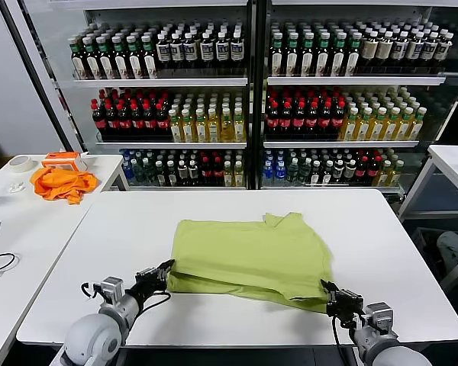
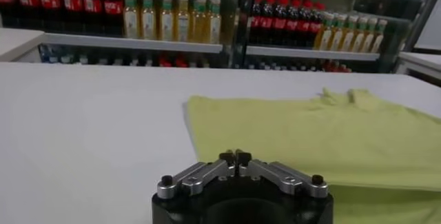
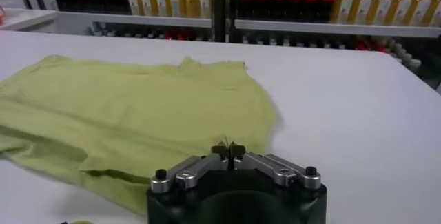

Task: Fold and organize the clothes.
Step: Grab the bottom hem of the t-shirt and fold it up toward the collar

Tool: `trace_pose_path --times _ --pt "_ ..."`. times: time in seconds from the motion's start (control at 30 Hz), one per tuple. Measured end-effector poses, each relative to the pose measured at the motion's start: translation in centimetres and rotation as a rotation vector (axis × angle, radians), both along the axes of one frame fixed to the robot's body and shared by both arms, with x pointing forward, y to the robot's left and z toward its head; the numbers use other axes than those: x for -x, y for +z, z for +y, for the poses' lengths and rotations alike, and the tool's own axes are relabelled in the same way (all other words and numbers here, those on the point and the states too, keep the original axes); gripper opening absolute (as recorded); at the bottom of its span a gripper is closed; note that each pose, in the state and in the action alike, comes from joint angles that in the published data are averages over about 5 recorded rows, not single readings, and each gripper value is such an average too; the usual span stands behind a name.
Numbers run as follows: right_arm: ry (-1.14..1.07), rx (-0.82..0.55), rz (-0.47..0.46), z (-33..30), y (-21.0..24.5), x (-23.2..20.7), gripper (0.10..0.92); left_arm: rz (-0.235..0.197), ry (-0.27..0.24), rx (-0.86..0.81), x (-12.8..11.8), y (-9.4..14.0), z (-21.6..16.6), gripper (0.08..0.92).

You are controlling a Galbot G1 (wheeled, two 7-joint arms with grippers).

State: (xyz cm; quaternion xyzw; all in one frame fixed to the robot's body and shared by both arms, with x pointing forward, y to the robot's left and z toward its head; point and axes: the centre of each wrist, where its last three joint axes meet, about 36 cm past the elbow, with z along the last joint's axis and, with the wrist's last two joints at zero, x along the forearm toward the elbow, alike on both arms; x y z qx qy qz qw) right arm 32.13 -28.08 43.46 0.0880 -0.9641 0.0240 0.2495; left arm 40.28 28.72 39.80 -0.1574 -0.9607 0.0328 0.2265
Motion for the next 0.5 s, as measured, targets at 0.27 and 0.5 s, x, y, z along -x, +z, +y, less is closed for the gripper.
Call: trace_pose_path --times 0.27,0.5 --pt "-0.008 0.014 0.006 0.4 -0.9 -0.7 0.244 0.008 -0.001 -0.036 -1.5 -1.5 0.2 0.117" --pt "-0.017 0.042 0.007 0.0 -0.5 -0.6 0.443 0.002 0.027 -0.072 -2.5 -2.4 0.8 0.306"
